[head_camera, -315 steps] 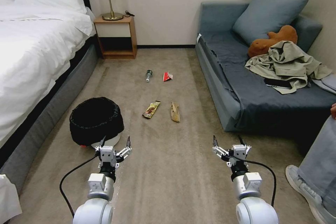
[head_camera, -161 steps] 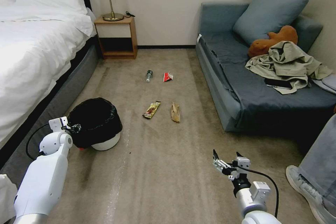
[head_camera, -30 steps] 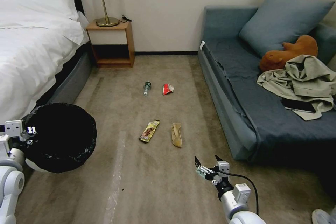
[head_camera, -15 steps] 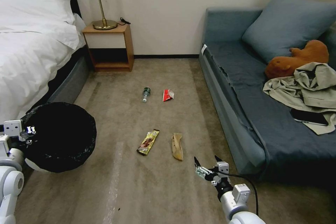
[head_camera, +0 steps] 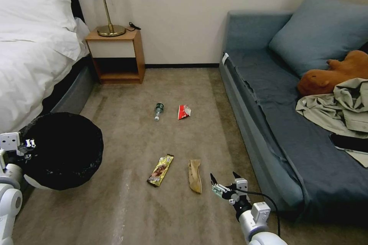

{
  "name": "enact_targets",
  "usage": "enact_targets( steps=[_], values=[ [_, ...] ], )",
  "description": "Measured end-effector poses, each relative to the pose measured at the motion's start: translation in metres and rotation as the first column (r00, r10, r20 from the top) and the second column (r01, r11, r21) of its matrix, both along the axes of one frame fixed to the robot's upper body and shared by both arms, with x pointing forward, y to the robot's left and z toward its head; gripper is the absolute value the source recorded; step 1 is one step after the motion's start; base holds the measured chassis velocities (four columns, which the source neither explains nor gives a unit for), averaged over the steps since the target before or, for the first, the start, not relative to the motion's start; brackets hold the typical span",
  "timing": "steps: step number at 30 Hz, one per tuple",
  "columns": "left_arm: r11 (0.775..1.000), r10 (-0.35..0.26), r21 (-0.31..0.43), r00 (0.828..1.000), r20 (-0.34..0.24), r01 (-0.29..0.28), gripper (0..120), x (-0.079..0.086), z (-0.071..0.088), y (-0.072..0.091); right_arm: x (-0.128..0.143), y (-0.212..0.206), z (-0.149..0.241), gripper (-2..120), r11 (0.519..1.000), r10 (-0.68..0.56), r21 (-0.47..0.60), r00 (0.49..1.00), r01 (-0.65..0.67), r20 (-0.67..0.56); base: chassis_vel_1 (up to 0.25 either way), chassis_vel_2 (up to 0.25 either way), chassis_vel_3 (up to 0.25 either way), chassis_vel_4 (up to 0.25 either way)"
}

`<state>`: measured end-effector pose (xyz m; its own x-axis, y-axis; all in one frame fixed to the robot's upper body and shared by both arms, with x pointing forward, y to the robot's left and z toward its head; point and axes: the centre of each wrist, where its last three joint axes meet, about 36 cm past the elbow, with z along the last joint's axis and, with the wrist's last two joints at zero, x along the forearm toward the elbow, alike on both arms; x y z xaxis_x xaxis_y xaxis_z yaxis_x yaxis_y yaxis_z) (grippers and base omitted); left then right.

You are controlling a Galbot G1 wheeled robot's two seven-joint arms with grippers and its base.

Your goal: Pick up the trash bin, then pick up the garbage on the floor and place it into the trash bin.

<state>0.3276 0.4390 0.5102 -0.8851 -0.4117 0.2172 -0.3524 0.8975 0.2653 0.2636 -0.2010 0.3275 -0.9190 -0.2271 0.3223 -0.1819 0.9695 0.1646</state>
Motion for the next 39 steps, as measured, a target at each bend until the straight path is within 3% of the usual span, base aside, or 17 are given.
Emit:
enact_targets(
  steps=[17,28,37,39],
  values=[
    [1.0,-0.002,-0.006,1.0,0.001,0.002,5,0.0,-0.002,-0.002,0.018,-0.005,-0.003,100,0.997,0.058,-0.051,0.998,-0.059,-0.031,-0.142,0.144,0.136,-0.143],
    [1.0,-0.007,0.004,1.0,0.012,0.007,5,-0.002,0.002,-0.006,0.038,-0.007,0.0,100,0.978,0.168,-0.102,0.978,-0.18,-0.122,-0.033,0.03,0.029,-0.025],
    [0.999,-0.032,0.007,0.999,0.027,0.032,5,-0.005,0.008,-0.019,0.054,-0.015,-0.002,100,0.946,0.256,-0.15,0.946,-0.287,-0.199,0.0,0.0,0.0,0.0],
    [0.998,-0.06,0.01,0.998,0.029,0.059,5,-0.003,0.008,-0.028,0.06,-0.027,-0.003,100,0.937,0.269,-0.162,0.937,-0.308,-0.225,0.0,0.0,0.0,0.0]
  ],
)
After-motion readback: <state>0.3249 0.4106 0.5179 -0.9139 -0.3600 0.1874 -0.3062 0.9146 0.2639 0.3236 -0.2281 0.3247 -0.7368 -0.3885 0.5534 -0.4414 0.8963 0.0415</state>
